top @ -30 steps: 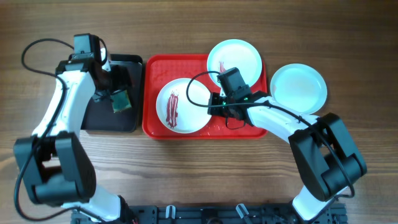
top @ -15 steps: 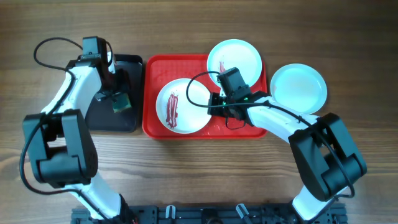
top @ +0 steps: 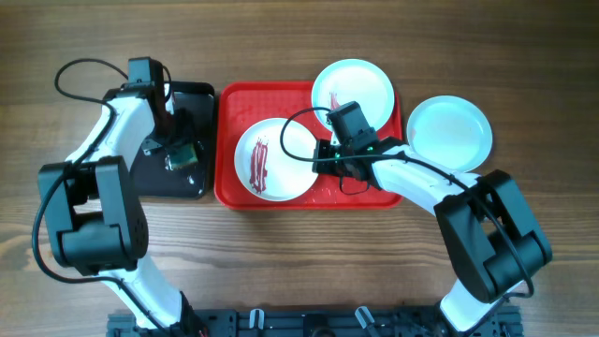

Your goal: Clean dirty plates on tray and stack at the side

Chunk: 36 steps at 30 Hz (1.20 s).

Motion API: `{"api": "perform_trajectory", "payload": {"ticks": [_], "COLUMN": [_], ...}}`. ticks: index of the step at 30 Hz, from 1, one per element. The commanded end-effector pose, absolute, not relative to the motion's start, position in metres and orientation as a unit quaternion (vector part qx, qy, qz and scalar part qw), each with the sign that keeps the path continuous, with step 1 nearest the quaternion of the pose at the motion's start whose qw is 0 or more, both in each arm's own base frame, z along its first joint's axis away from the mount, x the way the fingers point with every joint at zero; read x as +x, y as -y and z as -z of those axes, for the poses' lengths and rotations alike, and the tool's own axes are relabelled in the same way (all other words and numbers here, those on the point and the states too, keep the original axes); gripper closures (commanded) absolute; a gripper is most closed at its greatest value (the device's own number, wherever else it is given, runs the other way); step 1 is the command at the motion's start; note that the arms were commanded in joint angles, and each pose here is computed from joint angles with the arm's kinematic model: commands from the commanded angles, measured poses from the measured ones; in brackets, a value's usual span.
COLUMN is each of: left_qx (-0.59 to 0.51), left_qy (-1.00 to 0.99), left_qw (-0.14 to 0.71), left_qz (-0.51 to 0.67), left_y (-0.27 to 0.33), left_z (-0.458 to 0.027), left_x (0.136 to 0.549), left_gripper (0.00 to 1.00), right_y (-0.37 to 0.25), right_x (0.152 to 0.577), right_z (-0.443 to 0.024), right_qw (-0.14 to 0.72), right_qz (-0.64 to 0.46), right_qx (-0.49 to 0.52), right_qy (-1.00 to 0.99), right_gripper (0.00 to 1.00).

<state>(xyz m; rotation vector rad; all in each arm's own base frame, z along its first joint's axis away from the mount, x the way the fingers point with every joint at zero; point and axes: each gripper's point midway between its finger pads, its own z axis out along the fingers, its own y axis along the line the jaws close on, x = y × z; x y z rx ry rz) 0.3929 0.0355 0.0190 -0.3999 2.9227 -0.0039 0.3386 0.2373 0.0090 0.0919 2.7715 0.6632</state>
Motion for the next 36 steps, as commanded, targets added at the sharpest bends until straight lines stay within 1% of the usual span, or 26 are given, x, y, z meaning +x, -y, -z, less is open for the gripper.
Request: {"api": "perform_trajectory", "payload": {"ticks": [1, 3, 7, 15, 16, 17, 19, 23, 26, 27, 33, 36], "left_qx": [-0.131, -0.132, -0.132, -0.131, -0.131, -0.131, -0.132, -0.132, -0.132, -0.132, -0.132, -0.13], "left_qy": [-0.983, -0.983, -0.984, -0.987, -0.987, -0.987, -0.987, -0.987, -0.987, -0.987, -0.987, -0.987], "left_qw": [0.128, 0.125, 0.116, 0.095, 0.094, 0.094, 0.094, 0.092, 0.092, 0.092, 0.092, 0.091], "left_qz": [0.001, -0.001, 0.0, 0.007, 0.009, 0.01, 0.01, 0.009, 0.009, 0.009, 0.01, 0.018], "left_y": [-0.038, -0.039, -0.038, -0.034, -0.034, -0.033, -0.033, -0.033, -0.033, -0.033, -0.033, -0.029], "left_z": [-0.041, -0.039, -0.034, -0.019, -0.019, -0.019, -0.019, -0.017, -0.017, -0.017, -0.017, -0.017], "left_x": [0.409, 0.407, 0.405, 0.401, 0.401, 0.401, 0.401, 0.401, 0.401, 0.401, 0.401, 0.401], "left_gripper": [0.27, 0.27, 0.34, 0.4, 0.44, 0.51, 0.57, 0.57, 0.62, 0.63, 0.62, 0.57], "right_y": [-0.241, -0.241, -0.241, -0.241, -0.241, -0.241, -0.241, -0.241, -0.241, -0.241, -0.241, -0.241], "right_x": [0.339, 0.339, 0.339, 0.339, 0.339, 0.339, 0.339, 0.339, 0.339, 0.339, 0.339, 0.339], "right_z": [-0.006, -0.006, -0.006, -0.006, -0.006, -0.006, -0.006, -0.006, -0.006, -0.006, -0.006, -0.006], "right_qw": [0.14, 0.14, 0.14, 0.14, 0.14, 0.14, 0.14, 0.14, 0.14, 0.14, 0.14, 0.14], "right_qz": [-0.235, -0.235, -0.235, -0.235, -0.235, -0.235, -0.235, -0.235, -0.235, -0.235, -0.235, -0.235], "right_qx": [0.023, 0.023, 0.023, 0.023, 0.023, 0.023, 0.023, 0.023, 0.023, 0.023, 0.023, 0.023], "right_qy": [-0.962, -0.962, -0.962, -0.962, -0.962, -0.962, -0.962, -0.962, -0.962, -0.962, -0.962, -0.962], "right_gripper": [0.96, 0.96, 0.96, 0.96, 0.96, 0.96, 0.96, 0.96, 0.96, 0.96, 0.96, 0.96]}}
